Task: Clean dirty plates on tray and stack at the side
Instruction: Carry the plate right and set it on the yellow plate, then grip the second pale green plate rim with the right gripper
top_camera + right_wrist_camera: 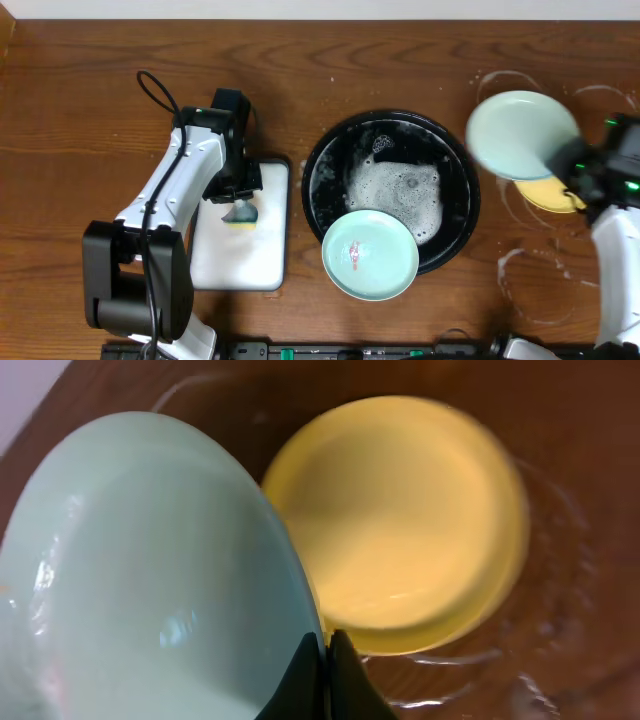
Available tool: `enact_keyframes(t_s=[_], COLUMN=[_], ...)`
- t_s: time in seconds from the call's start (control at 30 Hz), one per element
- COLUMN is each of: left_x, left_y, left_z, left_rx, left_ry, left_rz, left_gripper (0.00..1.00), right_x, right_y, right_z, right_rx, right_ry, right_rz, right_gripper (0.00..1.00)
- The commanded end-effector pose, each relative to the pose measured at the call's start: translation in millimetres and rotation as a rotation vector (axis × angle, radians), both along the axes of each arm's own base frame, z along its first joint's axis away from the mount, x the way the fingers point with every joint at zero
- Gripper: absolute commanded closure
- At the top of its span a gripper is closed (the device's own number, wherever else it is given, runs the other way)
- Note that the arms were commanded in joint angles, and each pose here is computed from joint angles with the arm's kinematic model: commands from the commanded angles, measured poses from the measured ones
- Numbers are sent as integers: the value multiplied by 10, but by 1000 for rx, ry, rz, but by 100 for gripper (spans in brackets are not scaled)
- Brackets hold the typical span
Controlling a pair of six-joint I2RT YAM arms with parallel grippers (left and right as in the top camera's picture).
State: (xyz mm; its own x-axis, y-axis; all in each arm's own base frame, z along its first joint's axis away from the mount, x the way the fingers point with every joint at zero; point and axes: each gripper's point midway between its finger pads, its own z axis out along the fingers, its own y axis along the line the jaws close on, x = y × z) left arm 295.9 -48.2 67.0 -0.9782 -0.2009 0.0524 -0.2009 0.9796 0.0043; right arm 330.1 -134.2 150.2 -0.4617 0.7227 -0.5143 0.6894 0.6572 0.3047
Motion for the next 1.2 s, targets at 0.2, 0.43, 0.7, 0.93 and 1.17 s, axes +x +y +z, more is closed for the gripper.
enact_keyframes(t_s=[0.2,0.43,0.7,0.93,1.17], left_x=[-12,-4,-5,-6,-7], left_y=[12,11,10,11,11], left_z=[17,17,17,17,17], left_rx=[2,1,1,1,2], left_ry=[-1,-4,-4,-3,-3], left_rz=[4,4,4,4,4], left_gripper=[84,85,84,85,84], right_x=[-445,-289,43,-2,-484], right_y=[-870,-900,-359,862,1980], right_z=[-437,-764,-137,332,-170], right_rx=[133,163,148,99,72], right_ry=[65,90,-94,-115,181], right_rz=[-310,-201,63,461,844], right_gripper=[99,83,53,54,53])
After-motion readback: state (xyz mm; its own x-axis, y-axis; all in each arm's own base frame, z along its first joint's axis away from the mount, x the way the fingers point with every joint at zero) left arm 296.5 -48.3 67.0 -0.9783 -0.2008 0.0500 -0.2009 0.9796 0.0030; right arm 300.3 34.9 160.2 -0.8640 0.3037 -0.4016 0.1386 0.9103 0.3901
